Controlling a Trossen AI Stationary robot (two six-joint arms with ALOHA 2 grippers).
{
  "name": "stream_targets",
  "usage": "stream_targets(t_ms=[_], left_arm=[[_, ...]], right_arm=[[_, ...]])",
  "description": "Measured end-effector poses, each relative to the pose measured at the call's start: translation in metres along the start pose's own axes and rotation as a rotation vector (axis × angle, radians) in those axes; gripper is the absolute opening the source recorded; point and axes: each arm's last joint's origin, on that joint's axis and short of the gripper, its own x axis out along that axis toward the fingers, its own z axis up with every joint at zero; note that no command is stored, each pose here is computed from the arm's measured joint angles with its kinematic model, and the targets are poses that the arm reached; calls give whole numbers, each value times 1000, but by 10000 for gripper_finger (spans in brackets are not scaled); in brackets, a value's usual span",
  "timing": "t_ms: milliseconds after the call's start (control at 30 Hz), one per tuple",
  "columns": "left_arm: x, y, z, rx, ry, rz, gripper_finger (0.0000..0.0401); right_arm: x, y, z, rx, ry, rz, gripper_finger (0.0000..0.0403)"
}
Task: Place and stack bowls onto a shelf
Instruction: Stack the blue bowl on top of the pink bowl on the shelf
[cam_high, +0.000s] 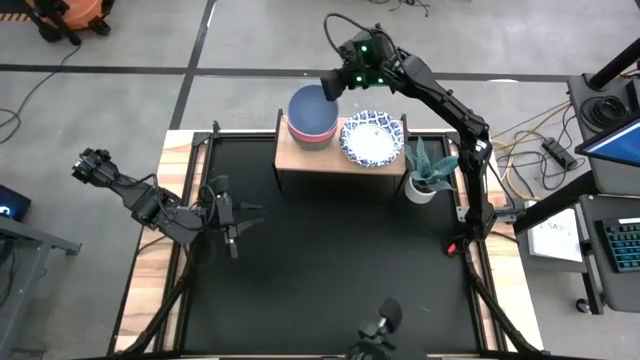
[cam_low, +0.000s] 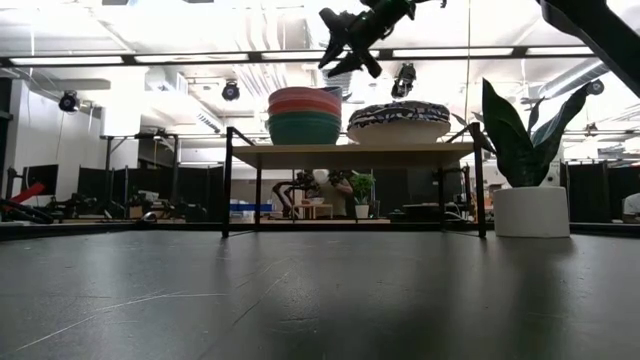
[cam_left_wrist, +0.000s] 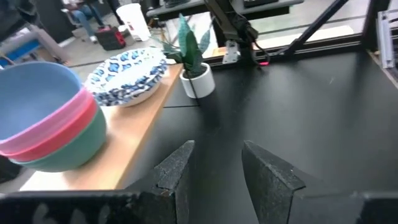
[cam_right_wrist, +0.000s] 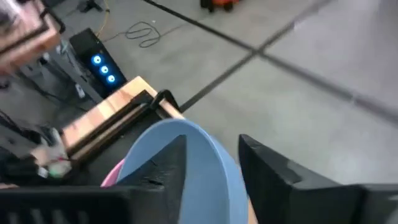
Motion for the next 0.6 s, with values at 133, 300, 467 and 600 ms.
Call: stream_targets(t_ms=[133, 300, 467, 600], left_arm=[[-1, 2, 0, 20, -5, 30, 115], [-2, 3, 0, 26, -4, 47, 115], [-4, 6, -1, 23, -4, 54, 115], [-4, 6, -1, 20, 0, 55, 115]], right_arm=[[15, 8, -4, -156, -36, -35, 72], [39, 9, -9, -210, -62, -38, 15], [61, 2, -19, -211, -26, -61, 9], [75, -1, -28, -202, 11, -55, 9]])
